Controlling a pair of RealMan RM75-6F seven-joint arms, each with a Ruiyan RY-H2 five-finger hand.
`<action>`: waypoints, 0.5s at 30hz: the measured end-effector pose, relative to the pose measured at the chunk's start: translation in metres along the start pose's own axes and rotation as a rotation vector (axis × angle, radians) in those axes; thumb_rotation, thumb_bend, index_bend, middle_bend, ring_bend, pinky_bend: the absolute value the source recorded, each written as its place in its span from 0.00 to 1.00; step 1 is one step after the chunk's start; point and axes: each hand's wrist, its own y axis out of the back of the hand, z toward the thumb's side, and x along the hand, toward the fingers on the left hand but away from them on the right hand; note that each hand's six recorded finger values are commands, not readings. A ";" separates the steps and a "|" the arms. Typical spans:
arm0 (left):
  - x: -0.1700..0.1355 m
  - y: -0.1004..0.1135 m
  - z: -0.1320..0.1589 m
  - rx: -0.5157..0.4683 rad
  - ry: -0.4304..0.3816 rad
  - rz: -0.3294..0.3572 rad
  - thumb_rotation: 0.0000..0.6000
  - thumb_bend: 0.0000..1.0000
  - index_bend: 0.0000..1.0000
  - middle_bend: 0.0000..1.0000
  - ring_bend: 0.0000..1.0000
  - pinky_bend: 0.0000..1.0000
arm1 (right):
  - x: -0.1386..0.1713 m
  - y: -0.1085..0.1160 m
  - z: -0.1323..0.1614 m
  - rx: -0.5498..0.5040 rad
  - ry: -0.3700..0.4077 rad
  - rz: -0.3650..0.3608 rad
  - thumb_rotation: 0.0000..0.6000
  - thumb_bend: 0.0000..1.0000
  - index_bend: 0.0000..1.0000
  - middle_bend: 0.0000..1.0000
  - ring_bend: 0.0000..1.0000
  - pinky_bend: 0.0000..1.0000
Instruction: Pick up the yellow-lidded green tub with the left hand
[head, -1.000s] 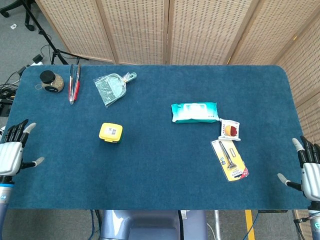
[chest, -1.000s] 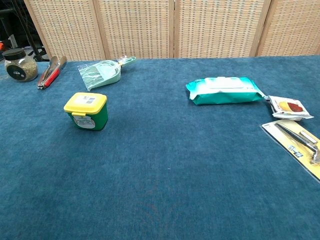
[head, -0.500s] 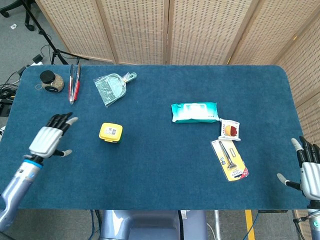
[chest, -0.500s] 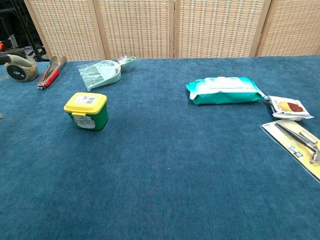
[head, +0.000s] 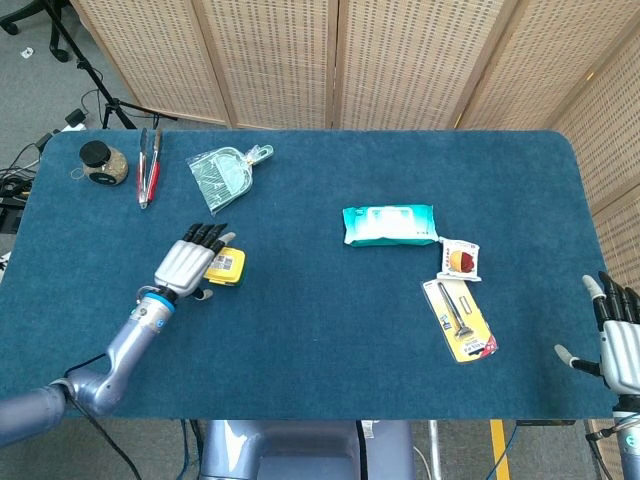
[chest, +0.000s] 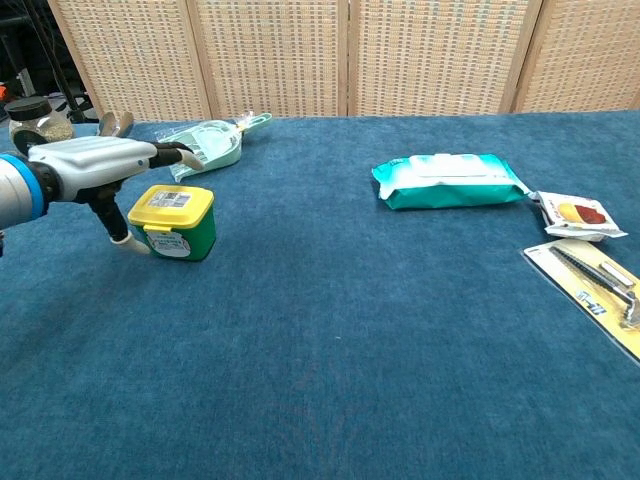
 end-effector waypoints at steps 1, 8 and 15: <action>0.003 -0.001 0.003 -0.002 -0.001 -0.001 1.00 0.00 0.00 0.00 0.01 0.05 | 0.000 0.000 -0.001 -0.002 -0.001 0.000 1.00 0.00 0.00 0.00 0.00 0.00; 0.011 0.000 0.009 0.006 0.017 0.048 1.00 0.00 0.43 0.40 0.44 0.38 | -0.001 0.001 -0.003 -0.011 -0.009 0.005 1.00 0.00 0.00 0.00 0.00 0.00; 0.009 -0.001 0.003 0.008 0.028 0.058 1.00 0.03 0.53 0.49 0.52 0.46 | -0.002 0.000 -0.003 -0.016 -0.011 0.012 1.00 0.00 0.00 0.00 0.00 0.00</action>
